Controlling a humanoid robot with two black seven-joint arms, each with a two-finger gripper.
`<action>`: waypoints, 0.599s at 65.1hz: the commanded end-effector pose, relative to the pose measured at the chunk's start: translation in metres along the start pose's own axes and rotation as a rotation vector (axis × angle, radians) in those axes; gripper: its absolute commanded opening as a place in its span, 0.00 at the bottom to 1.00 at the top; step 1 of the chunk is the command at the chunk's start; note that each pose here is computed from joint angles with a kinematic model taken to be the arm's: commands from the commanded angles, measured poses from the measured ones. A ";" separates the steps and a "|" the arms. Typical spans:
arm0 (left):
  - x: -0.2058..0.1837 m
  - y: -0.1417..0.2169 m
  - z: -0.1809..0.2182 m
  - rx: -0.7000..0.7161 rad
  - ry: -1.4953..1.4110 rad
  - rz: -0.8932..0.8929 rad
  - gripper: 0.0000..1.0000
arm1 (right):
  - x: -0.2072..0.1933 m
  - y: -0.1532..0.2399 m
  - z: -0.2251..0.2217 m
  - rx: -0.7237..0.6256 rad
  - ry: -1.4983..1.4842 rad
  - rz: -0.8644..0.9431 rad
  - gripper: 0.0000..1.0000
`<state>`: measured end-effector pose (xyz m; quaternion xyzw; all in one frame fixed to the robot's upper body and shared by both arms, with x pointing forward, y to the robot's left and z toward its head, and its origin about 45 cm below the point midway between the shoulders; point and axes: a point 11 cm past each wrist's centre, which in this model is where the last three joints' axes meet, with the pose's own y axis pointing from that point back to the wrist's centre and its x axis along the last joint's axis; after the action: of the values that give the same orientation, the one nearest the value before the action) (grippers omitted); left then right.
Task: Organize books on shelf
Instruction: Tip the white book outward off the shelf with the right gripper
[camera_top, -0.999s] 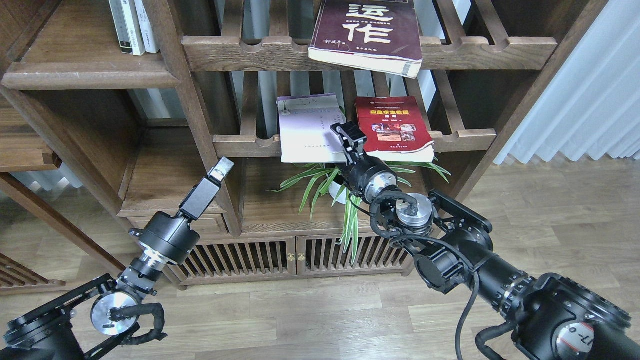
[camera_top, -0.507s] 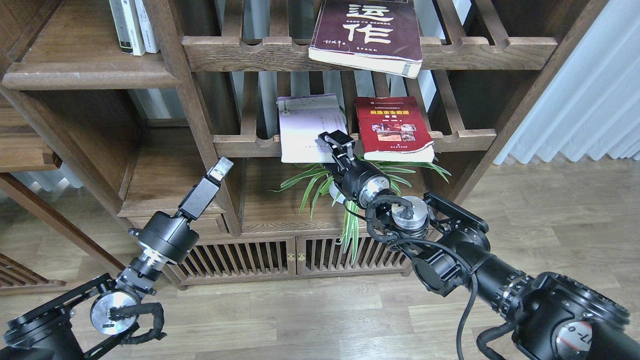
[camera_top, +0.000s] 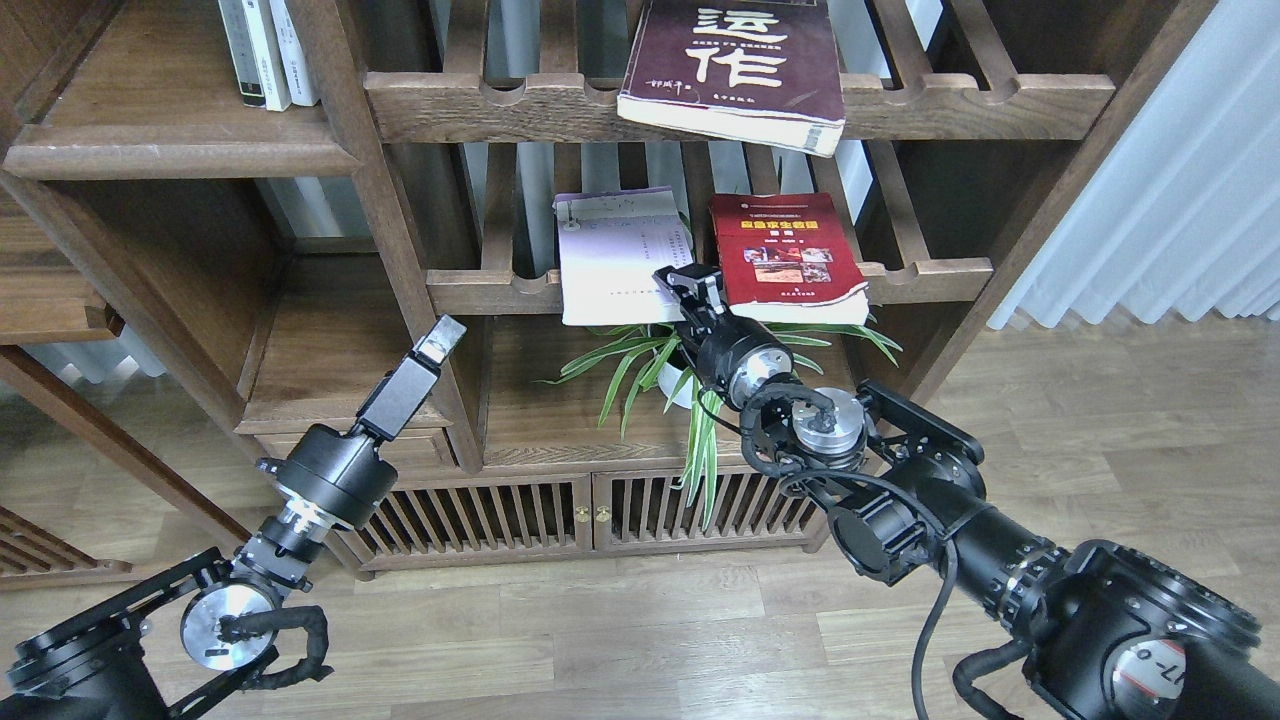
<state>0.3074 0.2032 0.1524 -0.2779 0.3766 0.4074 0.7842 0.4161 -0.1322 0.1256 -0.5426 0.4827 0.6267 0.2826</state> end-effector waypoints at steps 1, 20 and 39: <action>0.001 -0.002 0.003 -0.012 -0.001 0.002 1.00 | -0.006 0.000 0.000 0.002 -0.009 -0.050 0.03; 0.004 -0.004 0.011 -0.030 -0.005 0.010 1.00 | -0.021 0.018 0.030 -0.110 -0.126 -0.200 0.03; 0.003 -0.010 0.028 -0.032 0.018 0.014 1.00 | -0.022 0.056 0.047 -0.244 -0.189 -0.423 0.03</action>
<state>0.3232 0.2166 0.1621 -0.2961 0.3731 0.4209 0.7720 0.3681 -0.0957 0.1612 -0.5771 0.2956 0.6669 0.3673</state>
